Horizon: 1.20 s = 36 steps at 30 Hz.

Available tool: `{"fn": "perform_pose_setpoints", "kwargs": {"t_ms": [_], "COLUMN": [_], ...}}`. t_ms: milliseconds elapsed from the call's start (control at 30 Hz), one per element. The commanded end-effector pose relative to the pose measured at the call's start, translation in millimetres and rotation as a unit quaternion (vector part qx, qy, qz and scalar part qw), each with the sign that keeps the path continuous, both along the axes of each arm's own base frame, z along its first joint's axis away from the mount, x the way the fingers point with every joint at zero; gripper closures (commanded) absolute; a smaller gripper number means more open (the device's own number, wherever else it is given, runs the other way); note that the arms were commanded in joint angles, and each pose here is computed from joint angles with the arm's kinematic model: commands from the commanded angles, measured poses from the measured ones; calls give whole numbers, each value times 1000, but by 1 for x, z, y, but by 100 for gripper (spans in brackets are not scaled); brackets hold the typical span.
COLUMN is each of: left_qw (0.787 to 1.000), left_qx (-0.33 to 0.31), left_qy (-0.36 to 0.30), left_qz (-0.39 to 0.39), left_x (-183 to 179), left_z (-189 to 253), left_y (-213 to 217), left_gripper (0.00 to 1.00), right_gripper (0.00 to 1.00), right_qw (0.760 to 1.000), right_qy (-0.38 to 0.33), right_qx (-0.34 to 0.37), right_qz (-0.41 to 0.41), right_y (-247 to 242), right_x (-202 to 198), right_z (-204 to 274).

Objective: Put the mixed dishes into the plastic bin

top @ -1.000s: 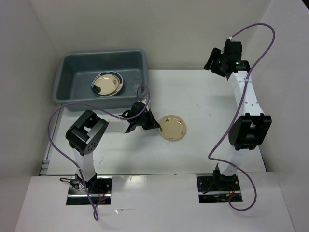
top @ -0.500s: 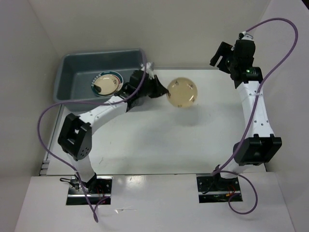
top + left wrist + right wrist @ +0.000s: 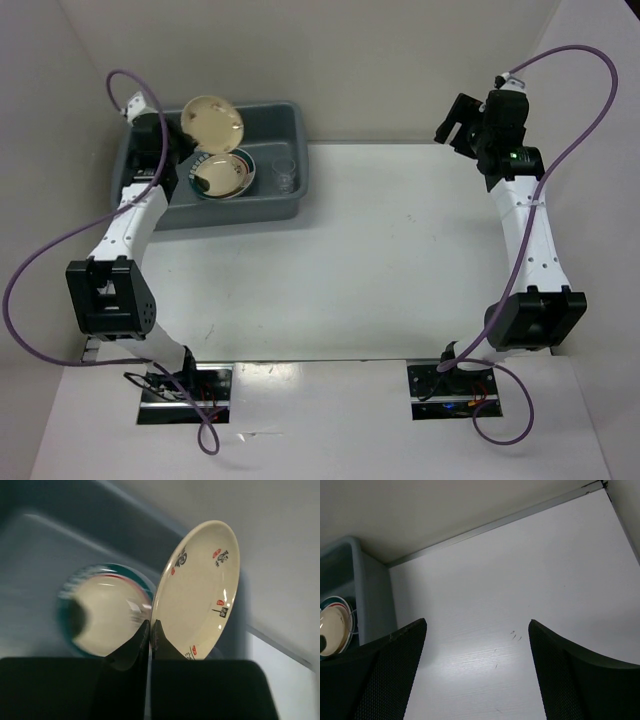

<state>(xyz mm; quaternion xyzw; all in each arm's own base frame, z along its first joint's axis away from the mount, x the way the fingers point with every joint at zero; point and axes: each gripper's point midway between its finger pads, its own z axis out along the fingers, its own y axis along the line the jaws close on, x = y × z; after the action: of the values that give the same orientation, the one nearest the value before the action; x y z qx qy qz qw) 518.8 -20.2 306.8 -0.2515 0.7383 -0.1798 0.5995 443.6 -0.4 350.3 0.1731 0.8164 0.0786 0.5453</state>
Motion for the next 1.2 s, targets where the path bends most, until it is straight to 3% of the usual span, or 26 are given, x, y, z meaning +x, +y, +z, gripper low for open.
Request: {"fn": "perform_pose_setpoints", "kwargs": {"t_ms": [0,167,300,333,933,967,1000,1067,1100,1133,1167], "left_qw": [994,987,987,984,985,985,985,986,987,988,989], "left_qx": [49,84,58,39,-9,-10,-15,-17,-21,-22,-23], "left_qy": [4,66,104,129,159,159,161,155,154,146,140], "left_qz": [96,118,108,112,69,64,66,60,48,43,39], "left_x": [-16,-13,-6,-2,43,43,46,50,50,55,57], "left_z": [3,-50,-88,-115,-165,-165,-169,-168,-167,-163,-158], "left_y": [61,80,93,102,86,85,85,83,79,78,76], "left_gripper": [100,100,100,100,100,97,85,71,60,33,28], "right_gripper": [12,12,12,12,12,12,12,12,12,12,12], "right_qw": [999,999,999,999,1000,1000,1000,1000,1000,1000,1000], "right_qy": [-54,-44,-35,-30,-12,-12,-12,-7,-7,-7,-7], "right_qx": [-5,-2,0,0,-5,-5,-5,-5,-5,-5,-5], "right_qz": [3,9,14,14,1,1,1,1,1,1,1], "right_y": [2,4,6,6,1,1,1,1,1,1,1], "right_x": [-6,-3,2,4,13,13,13,15,15,15,15], "right_z": [31,20,13,9,-7,-7,-7,-11,-11,-11,-11]}}
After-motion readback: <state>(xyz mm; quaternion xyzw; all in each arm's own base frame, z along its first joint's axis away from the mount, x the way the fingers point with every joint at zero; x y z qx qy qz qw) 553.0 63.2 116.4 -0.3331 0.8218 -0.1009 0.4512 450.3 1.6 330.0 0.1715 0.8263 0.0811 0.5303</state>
